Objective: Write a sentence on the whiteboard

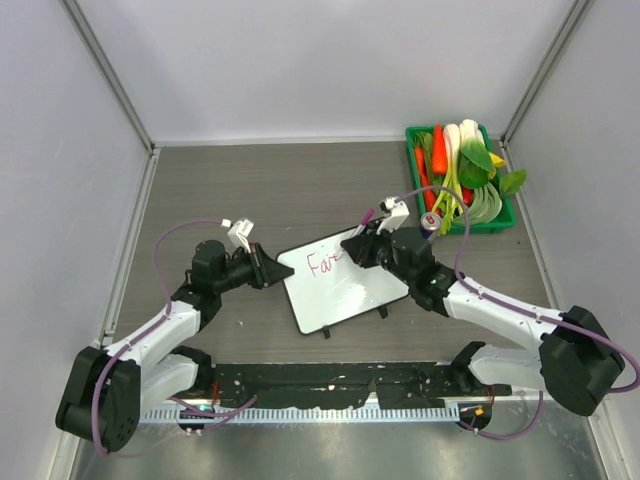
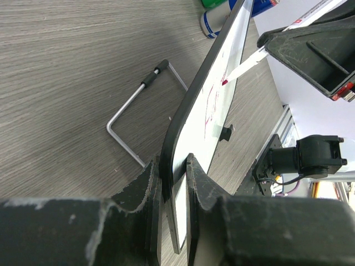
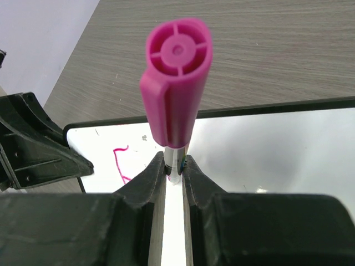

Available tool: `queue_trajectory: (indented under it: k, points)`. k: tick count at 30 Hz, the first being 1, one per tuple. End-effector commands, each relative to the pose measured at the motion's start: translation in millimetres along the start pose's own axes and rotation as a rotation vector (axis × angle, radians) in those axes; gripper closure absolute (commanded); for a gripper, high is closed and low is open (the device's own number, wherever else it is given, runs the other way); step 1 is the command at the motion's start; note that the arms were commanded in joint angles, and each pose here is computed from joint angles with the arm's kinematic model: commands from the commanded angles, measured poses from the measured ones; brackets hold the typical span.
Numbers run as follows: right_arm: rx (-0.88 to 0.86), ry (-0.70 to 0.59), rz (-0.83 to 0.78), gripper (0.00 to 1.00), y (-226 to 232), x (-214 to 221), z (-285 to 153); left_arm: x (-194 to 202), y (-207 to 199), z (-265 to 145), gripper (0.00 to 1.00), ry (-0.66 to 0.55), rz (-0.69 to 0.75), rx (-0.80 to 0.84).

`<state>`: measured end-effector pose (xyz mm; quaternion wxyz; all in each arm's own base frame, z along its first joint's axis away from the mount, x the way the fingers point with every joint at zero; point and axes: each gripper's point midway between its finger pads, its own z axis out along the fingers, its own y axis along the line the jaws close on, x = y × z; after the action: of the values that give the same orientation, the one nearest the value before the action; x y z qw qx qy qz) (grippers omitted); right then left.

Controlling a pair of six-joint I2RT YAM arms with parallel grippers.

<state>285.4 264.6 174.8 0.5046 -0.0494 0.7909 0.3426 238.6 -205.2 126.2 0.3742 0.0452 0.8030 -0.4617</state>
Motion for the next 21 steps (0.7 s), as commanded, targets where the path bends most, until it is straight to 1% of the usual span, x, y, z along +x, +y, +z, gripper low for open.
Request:
queue_trajectory:
  k: [1, 12, 17, 21]
  points:
    - [0.024, 0.029, -0.026, 0.99, -10.1, 10.7, -5.5, 8.5, 31.8, -1.8, 1.0, 0.002, 0.07, -0.122]
    - [0.025, 0.047, -0.041, 0.99, -12.8, 16.8, -10.4, 9.1, 31.7, -1.7, 1.0, 0.003, 0.07, -0.121]
    - [0.05, 0.035, -0.04, 0.98, -18.0, 15.5, -11.8, 8.8, 31.9, -2.0, 1.0, 0.002, 0.07, -0.122]
    - [0.049, 0.003, -0.034, 0.99, -14.9, 5.4, -11.5, 8.1, 31.7, -2.0, 1.0, -0.001, 0.071, -0.122]
